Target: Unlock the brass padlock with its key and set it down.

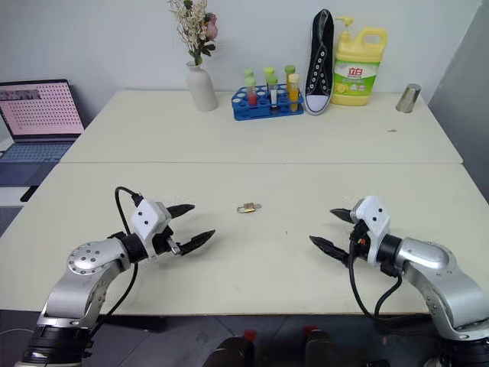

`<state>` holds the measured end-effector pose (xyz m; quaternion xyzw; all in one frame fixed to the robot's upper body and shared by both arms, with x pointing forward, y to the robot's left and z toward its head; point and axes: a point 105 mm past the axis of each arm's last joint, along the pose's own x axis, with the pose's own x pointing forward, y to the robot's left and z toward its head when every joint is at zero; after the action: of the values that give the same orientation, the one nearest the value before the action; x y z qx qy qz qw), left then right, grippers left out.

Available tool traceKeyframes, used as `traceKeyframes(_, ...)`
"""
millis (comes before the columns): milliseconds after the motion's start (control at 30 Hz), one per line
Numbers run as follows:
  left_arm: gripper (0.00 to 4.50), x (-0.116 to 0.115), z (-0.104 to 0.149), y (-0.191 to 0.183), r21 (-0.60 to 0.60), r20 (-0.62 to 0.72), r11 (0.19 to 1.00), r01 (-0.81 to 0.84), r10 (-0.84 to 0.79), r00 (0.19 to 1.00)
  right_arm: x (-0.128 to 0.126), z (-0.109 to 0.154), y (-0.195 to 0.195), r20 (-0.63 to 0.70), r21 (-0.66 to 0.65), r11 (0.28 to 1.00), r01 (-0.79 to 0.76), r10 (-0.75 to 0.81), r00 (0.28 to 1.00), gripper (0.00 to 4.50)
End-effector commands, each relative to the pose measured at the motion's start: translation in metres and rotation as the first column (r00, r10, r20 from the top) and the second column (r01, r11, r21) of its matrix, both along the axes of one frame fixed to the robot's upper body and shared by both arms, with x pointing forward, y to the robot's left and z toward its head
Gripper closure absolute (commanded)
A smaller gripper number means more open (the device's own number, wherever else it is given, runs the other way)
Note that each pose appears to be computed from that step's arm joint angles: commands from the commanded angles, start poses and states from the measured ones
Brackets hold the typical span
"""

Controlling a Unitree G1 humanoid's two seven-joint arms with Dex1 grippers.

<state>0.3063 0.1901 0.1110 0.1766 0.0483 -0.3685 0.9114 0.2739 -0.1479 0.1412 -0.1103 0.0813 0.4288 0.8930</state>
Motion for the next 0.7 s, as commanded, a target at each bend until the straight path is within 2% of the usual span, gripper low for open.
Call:
traceKeyframes(33,0.0,-0.002,0.01,-0.007,-0.011,0.035,1.0,0.018,-0.018,0.999,-0.001,0.009,0.008,0.044,-0.01,0.998,-0.055,0.056,0.998,0.04)
traceKeyframes(333,0.0,0.005,0.014,-0.01,-0.006,0.054,1.0,-0.002,0.002,0.999,0.0,-0.002,0.012,0.045,-0.023,0.998,-0.056,0.057,0.997,0.04)
traceKeyframes(367,0.0,0.008,0.019,-0.011,-0.042,0.066,0.999,0.003,0.0,0.998,0.0,0.0,0.014,0.035,0.005,0.999,-0.047,0.046,0.998,0.04)
traceKeyframes(467,0.0,0.02,0.026,-0.019,-0.098,0.063,0.993,0.071,-0.065,0.996,-0.002,-0.001,0.024,0.001,0.016,0.999,-0.045,0.045,0.999,0.04)
traceKeyframes(700,0.0,0.041,0.018,-0.032,-0.093,0.002,0.982,0.164,-0.165,0.986,-0.004,0.006,0.04,-0.033,0.031,0.998,-0.063,0.064,0.997,0.04)
